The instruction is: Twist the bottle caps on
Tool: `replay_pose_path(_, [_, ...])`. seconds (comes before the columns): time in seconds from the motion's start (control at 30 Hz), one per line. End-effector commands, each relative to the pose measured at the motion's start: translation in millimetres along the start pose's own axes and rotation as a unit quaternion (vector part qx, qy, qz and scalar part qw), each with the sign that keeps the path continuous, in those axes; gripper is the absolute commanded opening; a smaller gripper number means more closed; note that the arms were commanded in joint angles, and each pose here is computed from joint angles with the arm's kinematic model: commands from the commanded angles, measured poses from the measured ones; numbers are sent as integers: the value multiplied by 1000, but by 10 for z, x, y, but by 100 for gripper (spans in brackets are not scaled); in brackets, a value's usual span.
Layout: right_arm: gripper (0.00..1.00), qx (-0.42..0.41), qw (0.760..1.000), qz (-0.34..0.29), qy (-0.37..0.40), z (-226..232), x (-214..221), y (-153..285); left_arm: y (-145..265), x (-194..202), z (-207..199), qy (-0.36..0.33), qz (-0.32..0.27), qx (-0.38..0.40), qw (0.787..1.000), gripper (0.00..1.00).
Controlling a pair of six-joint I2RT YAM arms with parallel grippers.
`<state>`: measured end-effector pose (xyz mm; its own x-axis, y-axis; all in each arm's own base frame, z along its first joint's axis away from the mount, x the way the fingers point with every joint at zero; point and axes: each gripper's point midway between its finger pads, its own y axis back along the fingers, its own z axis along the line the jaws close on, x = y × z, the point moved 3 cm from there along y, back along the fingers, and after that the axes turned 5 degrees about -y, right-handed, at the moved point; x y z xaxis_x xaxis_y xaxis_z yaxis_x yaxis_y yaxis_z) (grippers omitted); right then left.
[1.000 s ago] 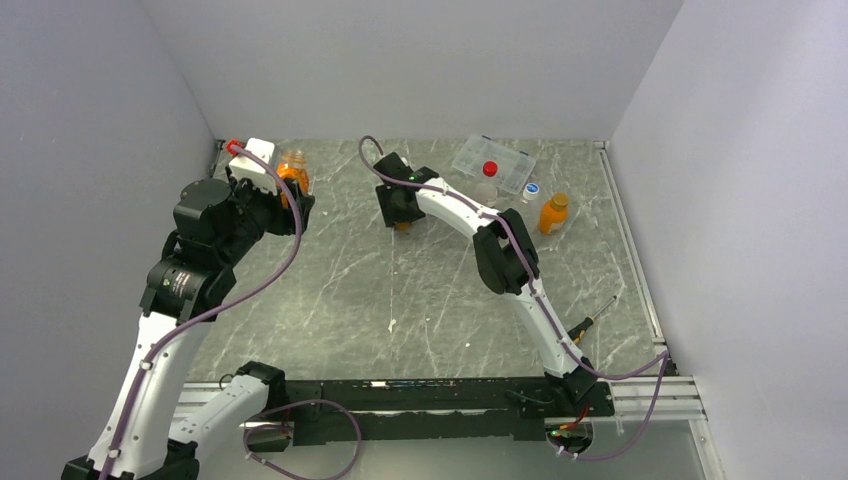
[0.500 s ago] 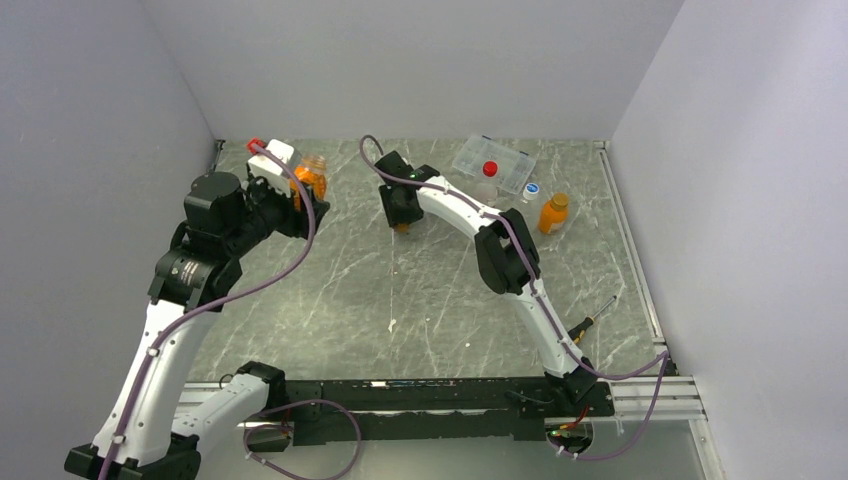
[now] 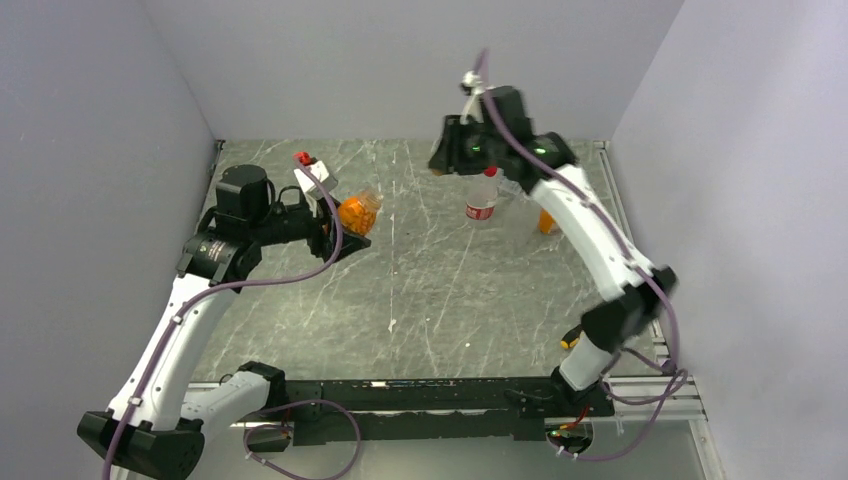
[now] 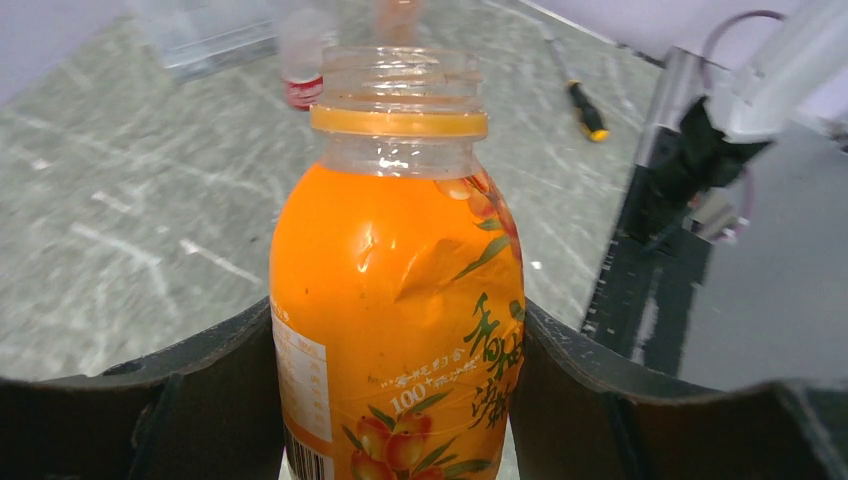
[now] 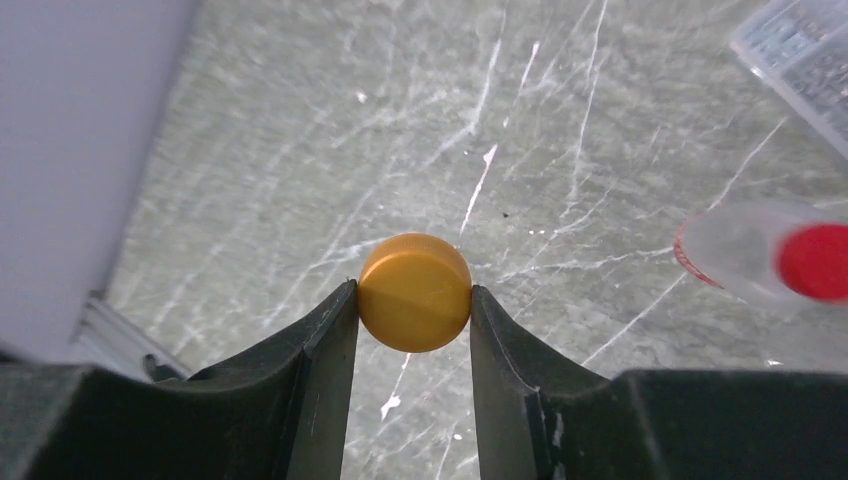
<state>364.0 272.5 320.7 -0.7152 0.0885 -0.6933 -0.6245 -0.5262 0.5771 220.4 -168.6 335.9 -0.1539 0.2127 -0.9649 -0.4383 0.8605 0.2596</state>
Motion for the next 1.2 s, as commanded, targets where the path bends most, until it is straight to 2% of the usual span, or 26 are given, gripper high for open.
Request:
replay_pose_path(0.0, [21, -95, 995, -18, -23, 51, -14, 564, -26, -133, -325, -35, -47, 137, 989, 26])
replay_pose_path(0.13, [22, -204, 979, -25, -3, 213, 101, 1062, -76, -78, -462, -33, -44, 188, 981, 25])
replay_pose_path(0.27, [22, -326, 945, -2, 18, 459, 367, 1416, -182, -25, -600, -30, -33, 239, 970, 23])
replay_pose_path(0.53, [22, -435, 900, 6, 27, 632, 621, 1754, -284, -19, -722, -32, -45, 287, 956, 17])
replay_pose_path(0.77, [22, -464, 885, 11, 30, 707, 677, 1764, -322, -33, -739, -35, -53, 301, 952, 12])
replay_pose_path(1.0, [21, -463, 885, 27, 41, 840, 732, 1649, -376, -8, -750, -30, -47, 307, 950, 7])
replay_pose_path(1.17, [21, -458, 887, 26, 51, 887, 736, 1661, -391, 22, -746, -28, -44, 307, 950, 0])
